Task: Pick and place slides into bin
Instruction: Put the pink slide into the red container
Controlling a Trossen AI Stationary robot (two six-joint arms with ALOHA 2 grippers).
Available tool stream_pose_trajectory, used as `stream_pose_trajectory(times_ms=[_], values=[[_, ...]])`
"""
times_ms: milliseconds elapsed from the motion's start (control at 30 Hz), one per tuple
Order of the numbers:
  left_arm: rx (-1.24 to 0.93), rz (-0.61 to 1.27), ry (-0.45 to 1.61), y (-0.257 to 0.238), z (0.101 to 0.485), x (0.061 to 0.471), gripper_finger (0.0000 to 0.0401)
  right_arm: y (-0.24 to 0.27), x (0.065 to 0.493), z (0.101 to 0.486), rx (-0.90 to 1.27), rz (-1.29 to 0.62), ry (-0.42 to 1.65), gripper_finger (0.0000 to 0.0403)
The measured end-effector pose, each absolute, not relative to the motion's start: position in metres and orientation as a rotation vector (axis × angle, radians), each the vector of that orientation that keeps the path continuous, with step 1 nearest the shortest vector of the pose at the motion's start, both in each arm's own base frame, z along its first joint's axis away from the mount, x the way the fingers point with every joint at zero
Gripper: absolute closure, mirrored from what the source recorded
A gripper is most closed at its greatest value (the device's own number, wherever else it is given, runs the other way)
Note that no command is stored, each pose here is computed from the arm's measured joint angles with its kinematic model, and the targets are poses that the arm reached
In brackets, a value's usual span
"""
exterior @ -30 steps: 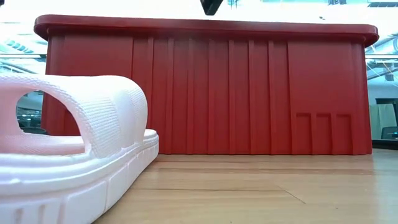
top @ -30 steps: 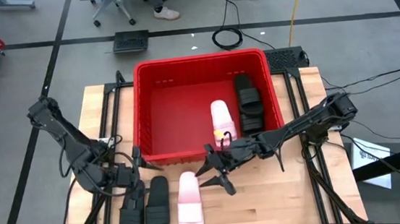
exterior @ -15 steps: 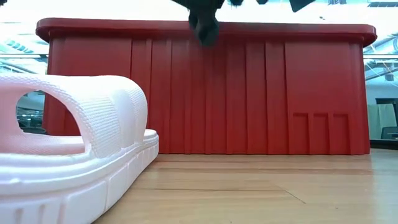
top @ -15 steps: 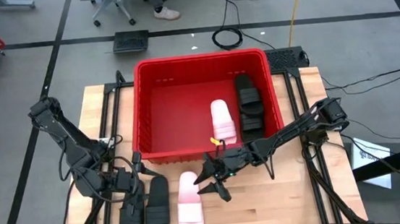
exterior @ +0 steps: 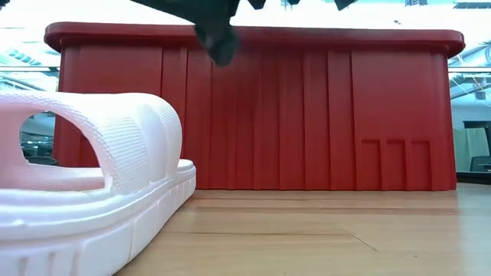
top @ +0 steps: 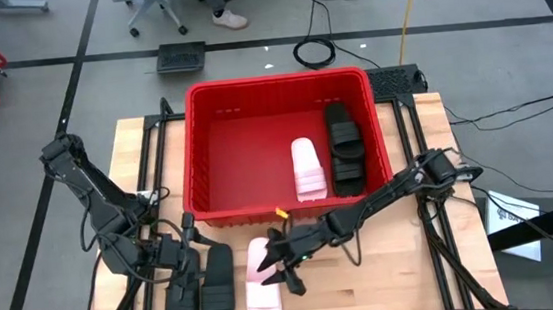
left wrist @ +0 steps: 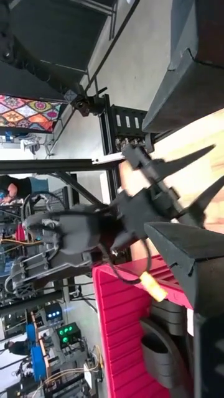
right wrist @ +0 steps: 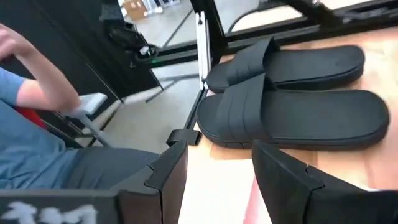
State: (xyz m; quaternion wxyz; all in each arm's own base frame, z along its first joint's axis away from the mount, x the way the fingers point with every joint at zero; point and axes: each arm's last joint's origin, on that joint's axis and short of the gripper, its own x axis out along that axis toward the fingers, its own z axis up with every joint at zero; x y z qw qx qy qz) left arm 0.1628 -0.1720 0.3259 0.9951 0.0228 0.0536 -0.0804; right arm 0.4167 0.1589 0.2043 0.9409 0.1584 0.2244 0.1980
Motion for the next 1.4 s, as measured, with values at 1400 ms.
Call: stream_pose_trajectory(times_ms=[1400], values=[[0.055, -0.178, 0.085, -0.175, 0.328, 0.16, 0.0148, 0.166, 0.435, 0.155, 0.425, 0.43, 0.816, 0.0234]])
